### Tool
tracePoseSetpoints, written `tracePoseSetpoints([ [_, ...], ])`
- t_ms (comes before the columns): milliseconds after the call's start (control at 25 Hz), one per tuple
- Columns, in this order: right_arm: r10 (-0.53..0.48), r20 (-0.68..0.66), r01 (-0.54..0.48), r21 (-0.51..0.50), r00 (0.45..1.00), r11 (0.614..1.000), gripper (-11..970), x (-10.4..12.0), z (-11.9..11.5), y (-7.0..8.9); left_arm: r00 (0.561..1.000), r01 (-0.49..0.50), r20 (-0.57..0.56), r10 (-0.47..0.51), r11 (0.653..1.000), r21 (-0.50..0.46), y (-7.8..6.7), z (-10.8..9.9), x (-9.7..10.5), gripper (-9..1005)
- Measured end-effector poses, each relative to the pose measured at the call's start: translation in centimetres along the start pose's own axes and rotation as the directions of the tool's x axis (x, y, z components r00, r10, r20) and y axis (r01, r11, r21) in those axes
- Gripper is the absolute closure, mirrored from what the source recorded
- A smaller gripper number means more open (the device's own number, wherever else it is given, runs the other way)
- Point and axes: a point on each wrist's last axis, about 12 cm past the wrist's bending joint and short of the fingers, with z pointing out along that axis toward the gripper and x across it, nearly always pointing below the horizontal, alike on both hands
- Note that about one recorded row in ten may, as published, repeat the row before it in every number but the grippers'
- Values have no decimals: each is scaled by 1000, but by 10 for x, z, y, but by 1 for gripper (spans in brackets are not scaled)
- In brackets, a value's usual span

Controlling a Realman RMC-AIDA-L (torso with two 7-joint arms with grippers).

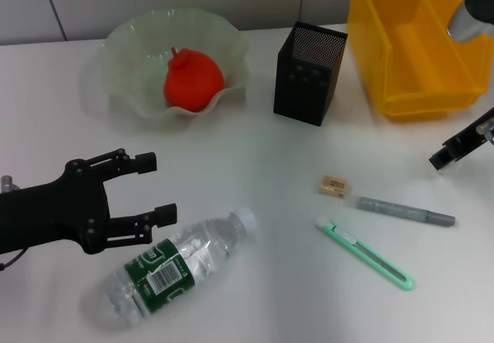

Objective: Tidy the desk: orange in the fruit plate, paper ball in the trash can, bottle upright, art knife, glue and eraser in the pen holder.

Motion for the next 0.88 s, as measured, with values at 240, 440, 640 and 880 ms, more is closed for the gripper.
tracePoseSetpoints([
  [240, -49, 61, 48, 15, 997, 999, 569, 0, -55, 16, 1000, -10, 2, 10, 1000, 0, 0, 0, 1, 139],
  [440, -73, 149, 62, 79, 986, 995, 591, 0, -97, 23, 1000, -16, 2, 16, 1000, 0, -2, 1, 5, 140],
  [640, -84, 249, 39, 180, 965, 983, 593, -6, -107, 13, 1000, -12, -11, 12, 1000, 7, -4, 3, 8, 140],
  [880, -121, 294, 48, 245, 948, 968, 594, -20, -76, 0, 1000, -12, -12, 13, 1000, 10, -5, 3, 9, 140],
])
